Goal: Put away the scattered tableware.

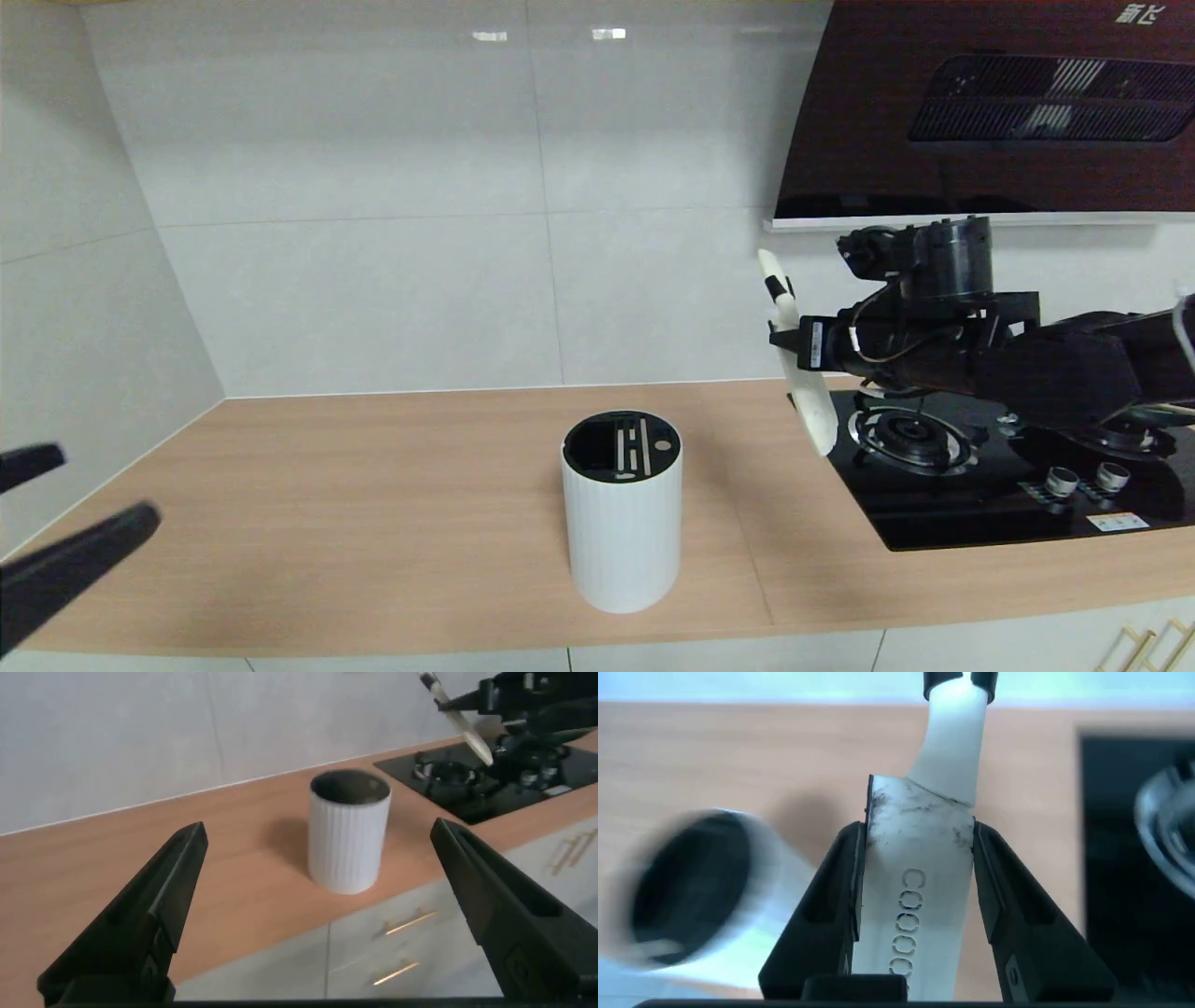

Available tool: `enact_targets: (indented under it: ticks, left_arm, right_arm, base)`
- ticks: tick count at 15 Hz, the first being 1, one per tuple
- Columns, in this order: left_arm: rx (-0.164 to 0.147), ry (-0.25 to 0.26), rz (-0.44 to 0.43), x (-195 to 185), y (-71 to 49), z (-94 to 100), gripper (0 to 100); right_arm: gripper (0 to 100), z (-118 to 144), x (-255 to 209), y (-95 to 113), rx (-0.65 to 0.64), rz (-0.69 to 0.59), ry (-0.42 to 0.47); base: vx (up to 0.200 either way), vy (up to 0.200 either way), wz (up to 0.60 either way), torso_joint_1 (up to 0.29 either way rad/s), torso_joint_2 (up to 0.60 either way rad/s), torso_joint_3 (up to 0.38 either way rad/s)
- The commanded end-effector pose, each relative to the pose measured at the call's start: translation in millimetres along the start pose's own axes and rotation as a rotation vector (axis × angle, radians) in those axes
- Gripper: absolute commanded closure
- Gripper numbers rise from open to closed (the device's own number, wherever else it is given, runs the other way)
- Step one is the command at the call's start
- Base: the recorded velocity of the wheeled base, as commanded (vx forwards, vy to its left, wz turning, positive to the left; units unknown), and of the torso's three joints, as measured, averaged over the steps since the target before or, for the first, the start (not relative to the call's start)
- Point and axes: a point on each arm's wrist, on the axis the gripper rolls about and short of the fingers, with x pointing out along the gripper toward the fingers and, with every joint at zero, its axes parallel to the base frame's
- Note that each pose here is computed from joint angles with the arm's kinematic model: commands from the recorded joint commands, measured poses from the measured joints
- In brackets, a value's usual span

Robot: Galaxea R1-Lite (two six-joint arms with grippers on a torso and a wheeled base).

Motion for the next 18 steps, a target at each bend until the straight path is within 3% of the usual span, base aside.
enact_targets:
  ticks: [1,2,3,4,7,10,13,15,18]
  left_arm:
    - [-0.11,0.144,-0.152,107.5,8.1,27.9,0]
    - [-0.158,0.157,-0.189,124.3,3.1,23.3,0]
    - [-0.183,0.164,-0.202,131.3,1.2,21.1,0]
    - [-0.261,0.182,-0.238,153.2,-5.7,14.5,0]
    - [-0.384,0.193,-0.299,176.3,-19.5,5.1,0]
    - [-0.453,0.205,-0.399,189.1,-44.5,-9.8,0]
    - [-0.524,0.16,-0.447,203.6,-53.8,-17.8,0]
    - [-0.544,0.138,-0.461,205.4,-55.3,-18.0,0]
    - [-0.549,0.154,-0.476,207.4,-60.7,-21.0,0]
  right_arm:
    - [100,11.6,-43.2,39.0,-0.011,0.116,-0.056]
    - [100,9.6,-53.1,50.9,-0.022,0.154,-0.055]
    - [100,8.5,-57.6,55.8,-0.026,0.171,-0.054]
    - [100,-2.4,-69.4,75.8,-0.049,0.232,-0.029]
    - [100,-20.8,-86.5,102.4,-0.084,0.305,0.009]
    - [100,-32.9,-98.4,121.5,-0.107,0.366,0.034]
    - [100,-46.0,-105.5,135.4,-0.131,0.412,0.068]
    - [100,-50.2,-107.0,140.7,-0.13,0.43,0.082]
    - [100,-51.4,-109.4,145.2,-0.125,0.447,0.082]
  base:
    - [0.0,0.0,0.0,0.0,0.0,0.0]
    - [0.0,0.0,0.0,0.0,0.0,0.0]
    - [0.0,0.0,0.0,0.0,0.0,0.0]
    - [0.0,0.0,0.0,0.0,0.0,0.0]
    - [0.0,0.0,0.0,0.0,0.0,0.0]
    - [0.0,0.0,0.0,0.0,0.0,0.0]
    - [0.0,0.0,0.0,0.0,0.0,0.0]
    - [0.0,0.0,0.0,0.0,0.0,0.0]
    - [0.0,0.0,0.0,0.0,0.0,0.0]
